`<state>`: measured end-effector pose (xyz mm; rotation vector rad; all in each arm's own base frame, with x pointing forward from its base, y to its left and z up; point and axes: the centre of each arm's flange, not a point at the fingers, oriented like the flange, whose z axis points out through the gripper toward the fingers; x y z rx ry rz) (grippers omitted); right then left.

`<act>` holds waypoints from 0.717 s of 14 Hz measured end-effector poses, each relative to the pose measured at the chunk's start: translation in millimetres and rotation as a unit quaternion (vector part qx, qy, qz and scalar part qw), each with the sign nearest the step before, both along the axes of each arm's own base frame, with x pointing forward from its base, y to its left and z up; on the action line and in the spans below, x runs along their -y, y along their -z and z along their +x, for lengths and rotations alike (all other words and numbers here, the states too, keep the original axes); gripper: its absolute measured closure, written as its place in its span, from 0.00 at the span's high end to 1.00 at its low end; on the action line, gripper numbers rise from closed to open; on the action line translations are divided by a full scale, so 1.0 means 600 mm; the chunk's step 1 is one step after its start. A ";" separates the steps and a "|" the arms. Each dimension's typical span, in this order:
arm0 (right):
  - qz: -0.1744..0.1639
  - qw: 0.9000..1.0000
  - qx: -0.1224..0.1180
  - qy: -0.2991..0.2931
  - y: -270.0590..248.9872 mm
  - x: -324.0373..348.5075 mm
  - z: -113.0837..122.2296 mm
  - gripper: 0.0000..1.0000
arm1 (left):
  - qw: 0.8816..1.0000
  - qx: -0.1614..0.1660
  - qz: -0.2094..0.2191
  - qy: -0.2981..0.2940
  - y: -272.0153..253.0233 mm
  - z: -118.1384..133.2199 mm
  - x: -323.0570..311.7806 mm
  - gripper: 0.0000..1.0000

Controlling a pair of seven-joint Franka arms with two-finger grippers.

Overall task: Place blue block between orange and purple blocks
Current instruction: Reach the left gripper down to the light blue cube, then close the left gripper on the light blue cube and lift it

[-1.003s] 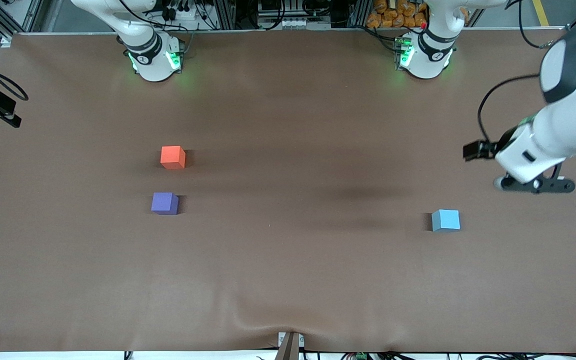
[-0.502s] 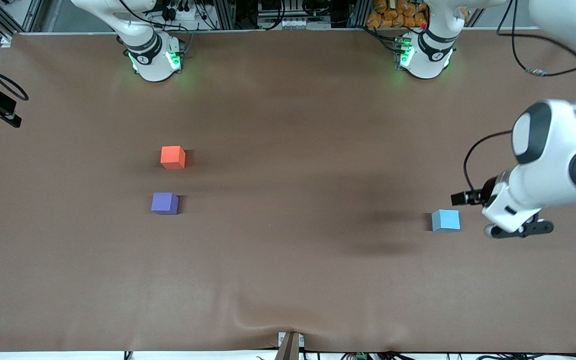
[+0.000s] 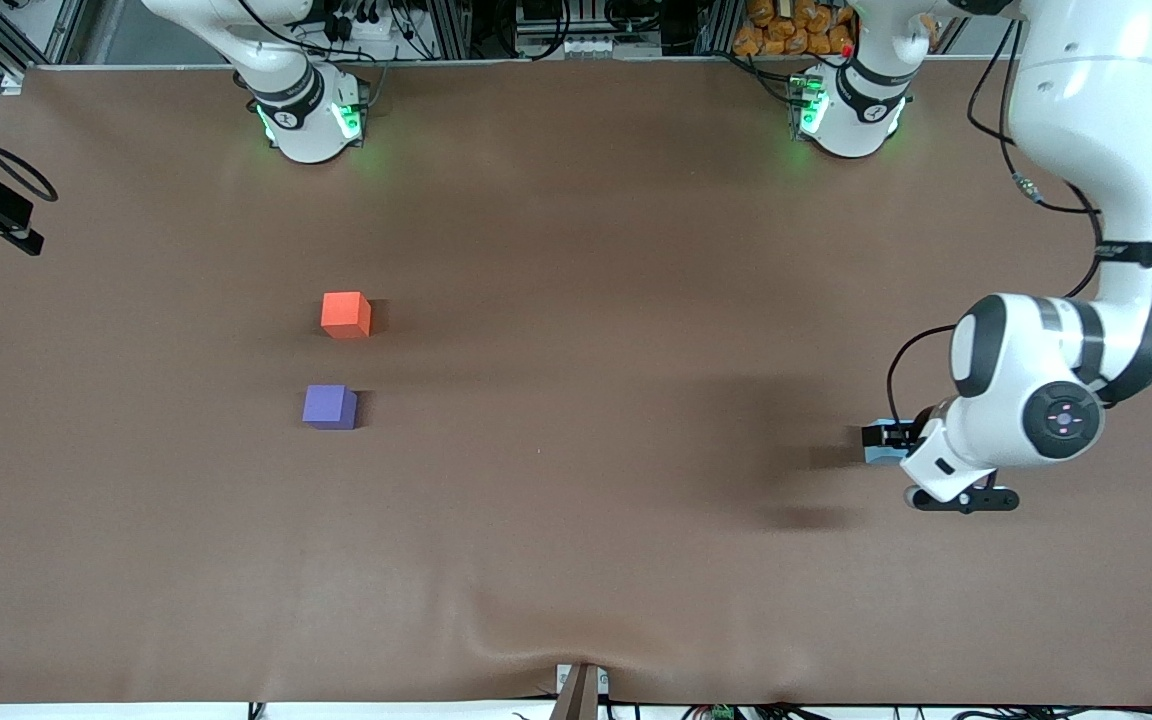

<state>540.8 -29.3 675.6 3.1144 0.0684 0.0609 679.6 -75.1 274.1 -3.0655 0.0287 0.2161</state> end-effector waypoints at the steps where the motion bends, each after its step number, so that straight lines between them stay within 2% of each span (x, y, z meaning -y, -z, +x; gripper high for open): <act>1: 0.000 1.000 0.000 0.000 0.000 0.000 0.000 1.00 | 1.000 0.005 0.000 -0.001 0.016 -0.001 -0.008 1.00; 5: 0.000 1.000 0.000 0.000 0.000 0.000 0.000 1.00 | 1.000 -0.014 0.002 0.001 0.085 -0.026 -0.022 1.00; 10: 0.000 1.000 0.000 0.000 0.000 0.000 0.000 1.00 | 0.999 -0.026 0.015 0.028 0.110 -0.042 -0.025 1.00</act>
